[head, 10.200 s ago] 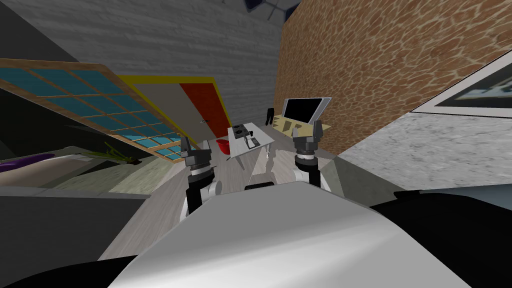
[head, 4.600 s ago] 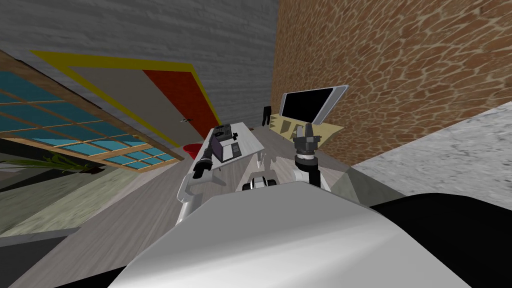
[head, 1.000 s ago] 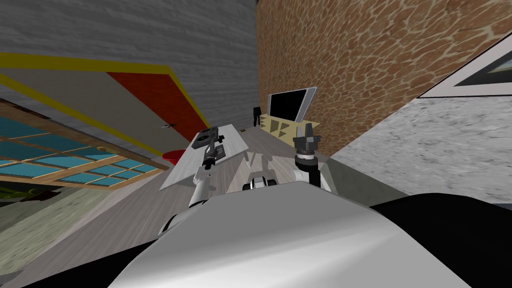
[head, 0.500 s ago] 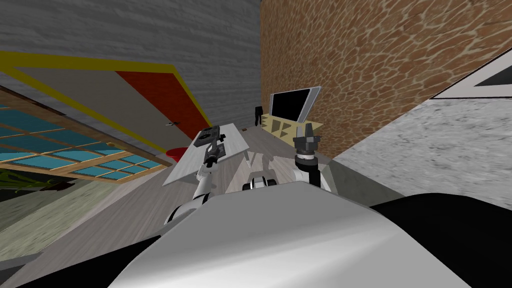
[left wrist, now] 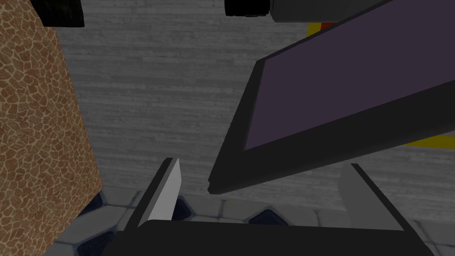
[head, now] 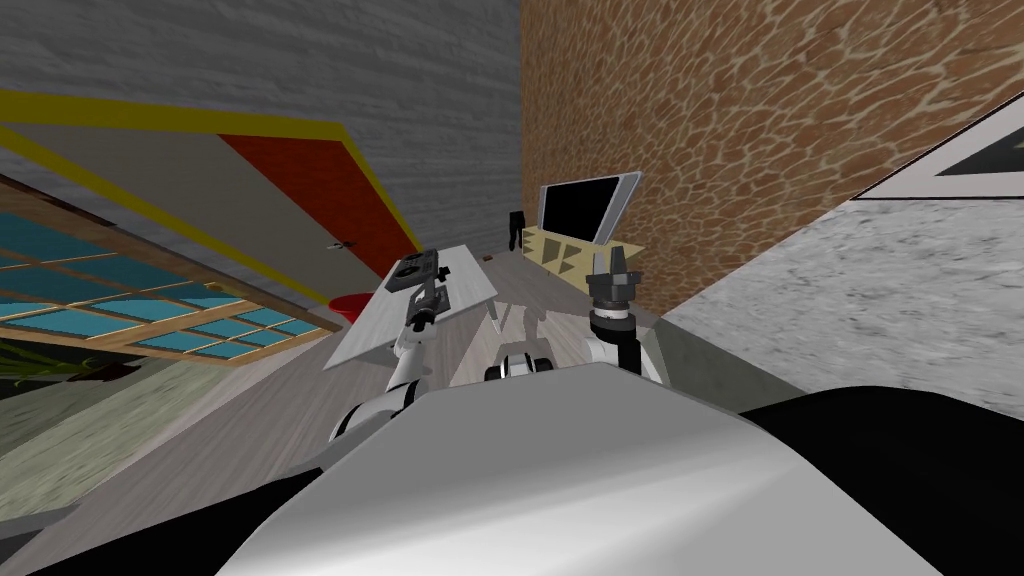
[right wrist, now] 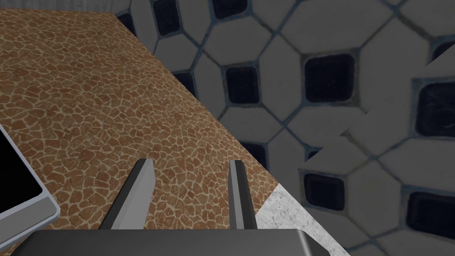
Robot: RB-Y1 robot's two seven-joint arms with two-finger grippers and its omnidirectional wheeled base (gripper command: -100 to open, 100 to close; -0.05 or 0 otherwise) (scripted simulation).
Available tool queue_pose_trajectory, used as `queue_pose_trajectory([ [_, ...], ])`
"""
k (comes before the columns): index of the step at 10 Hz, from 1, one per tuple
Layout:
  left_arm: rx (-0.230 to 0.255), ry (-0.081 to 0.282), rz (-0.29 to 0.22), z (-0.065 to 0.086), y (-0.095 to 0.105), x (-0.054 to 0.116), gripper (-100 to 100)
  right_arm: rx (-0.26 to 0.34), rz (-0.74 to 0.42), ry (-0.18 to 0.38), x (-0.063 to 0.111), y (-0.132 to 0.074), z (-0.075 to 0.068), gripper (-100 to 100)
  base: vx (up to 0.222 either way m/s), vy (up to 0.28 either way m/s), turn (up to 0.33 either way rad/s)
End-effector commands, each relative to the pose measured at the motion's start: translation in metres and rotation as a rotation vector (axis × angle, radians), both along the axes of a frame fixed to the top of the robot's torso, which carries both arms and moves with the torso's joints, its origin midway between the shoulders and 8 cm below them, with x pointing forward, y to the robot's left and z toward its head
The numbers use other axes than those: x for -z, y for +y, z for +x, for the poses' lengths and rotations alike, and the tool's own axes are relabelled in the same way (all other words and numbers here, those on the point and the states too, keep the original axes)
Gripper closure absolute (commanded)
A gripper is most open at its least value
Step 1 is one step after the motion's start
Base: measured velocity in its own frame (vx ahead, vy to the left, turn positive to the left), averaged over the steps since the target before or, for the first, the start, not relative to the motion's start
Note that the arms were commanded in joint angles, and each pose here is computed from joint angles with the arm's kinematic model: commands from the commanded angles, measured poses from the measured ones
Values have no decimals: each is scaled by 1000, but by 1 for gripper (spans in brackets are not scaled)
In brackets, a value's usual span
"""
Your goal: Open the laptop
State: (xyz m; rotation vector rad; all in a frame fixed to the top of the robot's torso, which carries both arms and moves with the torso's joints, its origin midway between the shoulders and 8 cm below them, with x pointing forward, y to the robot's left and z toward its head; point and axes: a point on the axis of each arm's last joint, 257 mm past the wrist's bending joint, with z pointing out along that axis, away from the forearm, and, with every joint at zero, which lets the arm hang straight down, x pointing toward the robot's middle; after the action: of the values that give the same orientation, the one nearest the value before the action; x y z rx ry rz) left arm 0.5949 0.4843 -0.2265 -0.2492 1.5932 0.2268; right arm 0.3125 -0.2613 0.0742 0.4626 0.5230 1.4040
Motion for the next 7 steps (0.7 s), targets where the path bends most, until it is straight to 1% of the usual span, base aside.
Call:
queue_pose_trajectory([
  [1,-15,3,1,15,5,-22,-100,0,0,0,0,0,0,0,-80,2,-58],
  [5,-30,2,6,29,10,-47,-100,0,0,0,0,0,0,0,-66,5,-42],
  [6,-26,0,6,28,9,-44,-100,0,0,0,0,0,0,0,-21,1,-8],
  [7,-28,2,5,28,9,-45,0,0,0,0,0,0,0,0,-5,0,1],
])
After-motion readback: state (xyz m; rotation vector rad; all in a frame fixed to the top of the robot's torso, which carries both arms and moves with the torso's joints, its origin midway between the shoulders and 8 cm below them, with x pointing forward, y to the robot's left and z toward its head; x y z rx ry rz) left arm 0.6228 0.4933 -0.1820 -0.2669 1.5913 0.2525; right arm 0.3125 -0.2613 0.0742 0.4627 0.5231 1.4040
